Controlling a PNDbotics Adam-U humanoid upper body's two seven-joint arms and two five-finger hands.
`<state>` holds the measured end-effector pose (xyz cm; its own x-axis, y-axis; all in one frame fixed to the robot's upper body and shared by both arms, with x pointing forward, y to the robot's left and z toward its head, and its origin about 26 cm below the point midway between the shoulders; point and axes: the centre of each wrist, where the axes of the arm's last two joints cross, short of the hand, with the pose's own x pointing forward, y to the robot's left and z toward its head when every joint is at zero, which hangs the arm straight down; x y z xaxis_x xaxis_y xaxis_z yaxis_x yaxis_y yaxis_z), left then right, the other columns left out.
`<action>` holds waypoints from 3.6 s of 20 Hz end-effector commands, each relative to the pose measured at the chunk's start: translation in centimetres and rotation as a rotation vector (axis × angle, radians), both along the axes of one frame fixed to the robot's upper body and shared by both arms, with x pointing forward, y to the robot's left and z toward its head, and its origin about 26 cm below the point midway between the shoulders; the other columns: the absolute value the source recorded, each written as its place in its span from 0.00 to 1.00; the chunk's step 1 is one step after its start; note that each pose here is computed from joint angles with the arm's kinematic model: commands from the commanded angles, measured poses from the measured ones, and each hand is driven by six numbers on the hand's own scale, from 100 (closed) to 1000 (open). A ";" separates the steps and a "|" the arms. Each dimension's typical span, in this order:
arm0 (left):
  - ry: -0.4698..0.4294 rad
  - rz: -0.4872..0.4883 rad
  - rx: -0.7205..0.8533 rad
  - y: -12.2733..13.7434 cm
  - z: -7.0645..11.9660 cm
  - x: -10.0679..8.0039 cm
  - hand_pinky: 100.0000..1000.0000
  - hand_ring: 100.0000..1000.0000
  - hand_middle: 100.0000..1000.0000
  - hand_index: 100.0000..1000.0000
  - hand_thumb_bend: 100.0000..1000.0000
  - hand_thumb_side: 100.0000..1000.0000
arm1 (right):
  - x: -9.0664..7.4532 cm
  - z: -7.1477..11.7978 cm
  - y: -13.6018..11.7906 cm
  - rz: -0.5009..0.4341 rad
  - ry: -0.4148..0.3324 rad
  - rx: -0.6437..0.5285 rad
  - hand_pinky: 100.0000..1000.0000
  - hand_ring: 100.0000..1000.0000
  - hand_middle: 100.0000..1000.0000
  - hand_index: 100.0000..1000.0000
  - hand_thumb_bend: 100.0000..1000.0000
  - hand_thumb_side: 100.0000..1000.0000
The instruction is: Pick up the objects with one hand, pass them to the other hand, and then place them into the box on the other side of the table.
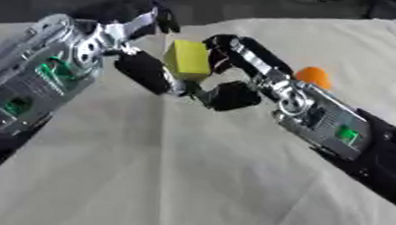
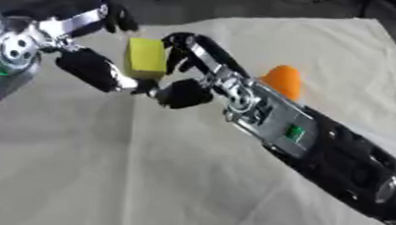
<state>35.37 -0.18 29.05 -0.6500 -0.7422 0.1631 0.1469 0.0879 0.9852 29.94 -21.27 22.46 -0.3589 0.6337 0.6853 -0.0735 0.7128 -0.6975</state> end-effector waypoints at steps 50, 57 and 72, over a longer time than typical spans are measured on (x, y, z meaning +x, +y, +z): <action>-0.102 0.470 -0.101 17.6 1.7 4.1 0.70 0.46 0.22 0.33 0.22 0.00 | -0.4 -0.3 -1.7 -0.045 -0.084 -0.244 0.79 0.93 0.81 0.94 0.56 0.37; -0.130 0.748 -0.169 26.6 1.1 4.8 0.71 0.46 0.23 0.34 0.22 0.00 | -0.5 -0.3 -2.4 -0.058 -0.100 -0.249 0.79 0.92 0.80 0.93 0.57 0.33; -0.099 1.040 -0.177 35.0 -2.9 8.0 0.72 0.49 0.28 0.39 0.25 0.00 | -0.7 -0.6 -4.3 -0.115 -0.169 -0.222 0.79 0.92 0.80 0.93 0.59 0.30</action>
